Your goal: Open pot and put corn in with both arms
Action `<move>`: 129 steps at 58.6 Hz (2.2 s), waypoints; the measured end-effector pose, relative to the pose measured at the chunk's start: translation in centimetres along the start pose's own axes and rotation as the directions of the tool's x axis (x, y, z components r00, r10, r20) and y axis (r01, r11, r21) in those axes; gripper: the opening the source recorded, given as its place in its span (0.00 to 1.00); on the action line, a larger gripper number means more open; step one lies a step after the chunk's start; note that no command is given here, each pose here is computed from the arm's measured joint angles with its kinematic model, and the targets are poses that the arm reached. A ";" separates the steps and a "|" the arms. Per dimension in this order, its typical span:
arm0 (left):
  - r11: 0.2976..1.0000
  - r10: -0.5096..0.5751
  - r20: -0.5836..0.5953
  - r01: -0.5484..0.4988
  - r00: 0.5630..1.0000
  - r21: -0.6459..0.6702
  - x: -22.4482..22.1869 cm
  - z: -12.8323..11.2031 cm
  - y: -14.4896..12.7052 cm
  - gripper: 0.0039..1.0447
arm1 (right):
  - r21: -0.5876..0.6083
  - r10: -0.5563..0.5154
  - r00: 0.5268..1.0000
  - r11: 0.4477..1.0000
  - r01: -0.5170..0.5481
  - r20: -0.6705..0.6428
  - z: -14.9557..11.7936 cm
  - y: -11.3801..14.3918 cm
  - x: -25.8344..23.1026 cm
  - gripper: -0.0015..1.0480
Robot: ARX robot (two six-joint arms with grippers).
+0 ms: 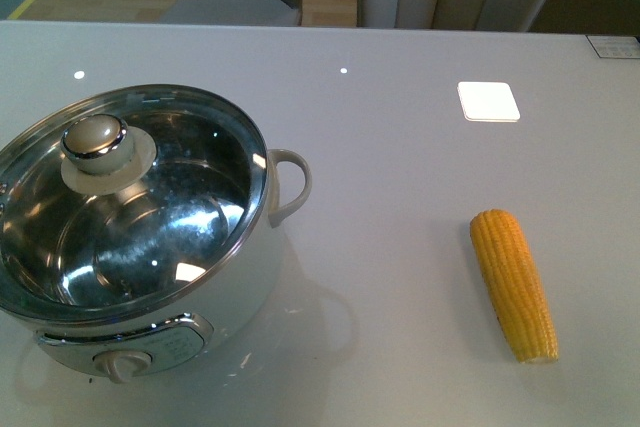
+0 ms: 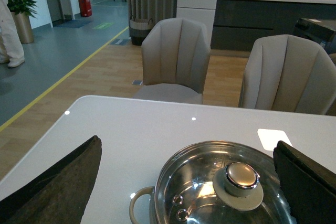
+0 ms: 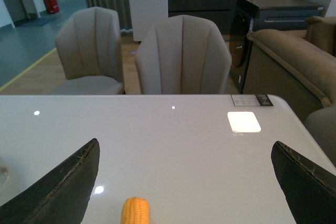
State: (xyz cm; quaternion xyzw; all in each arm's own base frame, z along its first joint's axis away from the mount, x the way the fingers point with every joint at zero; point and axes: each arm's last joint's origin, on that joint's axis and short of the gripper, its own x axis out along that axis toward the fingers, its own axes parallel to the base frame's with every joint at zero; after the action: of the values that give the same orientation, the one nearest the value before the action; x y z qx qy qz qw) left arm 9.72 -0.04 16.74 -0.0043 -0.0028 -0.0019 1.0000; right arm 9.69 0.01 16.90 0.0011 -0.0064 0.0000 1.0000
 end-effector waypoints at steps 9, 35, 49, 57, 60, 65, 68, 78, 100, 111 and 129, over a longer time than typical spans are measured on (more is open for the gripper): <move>1.000 0.000 0.000 0.000 1.000 0.000 0.0 0.0 0.0 0.93 | 0.000 0.000 1.000 1.000 0.000 0.000 0.0 0.0 0.0 0.92; 1.000 0.000 0.000 0.000 1.000 0.000 0.0 0.0 0.0 0.93 | 0.000 0.000 1.000 1.000 0.000 0.000 0.0 0.0 0.0 0.92; 0.997 -0.079 -0.330 0.068 0.941 -0.043 0.2 -0.1 -0.5 0.93 | 0.000 0.001 1.000 1.000 -0.001 0.000 0.0 0.0 0.0 0.92; 0.992 -0.128 -0.399 0.124 0.908 -0.036 1.4 0.2 -1.5 0.93 | 0.000 0.000 1.000 1.000 0.000 0.000 0.0 0.0 0.0 0.92; 0.989 -0.143 -0.383 0.142 0.912 -0.030 2.0 0.7 -1.9 0.93 | 0.000 0.000 1.000 1.000 0.000 0.000 0.0 0.0 0.0 0.92; 0.983 -0.179 -0.356 0.184 0.917 -0.022 3.5 1.5 -2.8 0.93 | 0.000 0.000 1.000 1.000 0.000 0.000 0.0 0.0 0.0 0.92; 0.977 -0.205 -0.349 0.212 0.914 -0.018 4.6 1.7 -3.5 0.93 | 0.000 0.000 1.000 1.000 0.000 0.000 0.0 0.0 0.0 0.92; 0.965 -0.249 -0.379 0.263 0.891 -0.014 8.5 0.3 -5.5 0.93 | 0.000 0.000 1.000 1.000 0.000 0.000 0.0 0.0 0.0 0.92; 0.970 -0.186 -0.502 0.238 0.845 0.041 13.5 -6.1 -7.4 0.93 | 0.000 0.000 1.000 1.000 0.000 0.000 0.0 0.0 0.0 0.92; 0.982 -0.121 -0.532 0.180 0.838 0.061 14.8 -8.2 -6.9 0.93 | 0.000 0.000 1.000 1.000 0.000 0.000 0.0 0.0 0.0 0.92; 0.988 -0.106 -0.513 0.149 0.852 0.043 16.2 -9.2 -6.9 0.93 | 0.000 0.000 1.000 1.000 0.000 0.000 0.0 0.0 0.0 0.92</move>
State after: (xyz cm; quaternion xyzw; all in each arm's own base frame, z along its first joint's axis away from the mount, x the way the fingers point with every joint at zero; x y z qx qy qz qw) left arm 25.92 -7.06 7.66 0.0369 0.2612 -0.0692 0.9621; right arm 9.69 0.01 16.90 0.0011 -0.0064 0.0000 1.0000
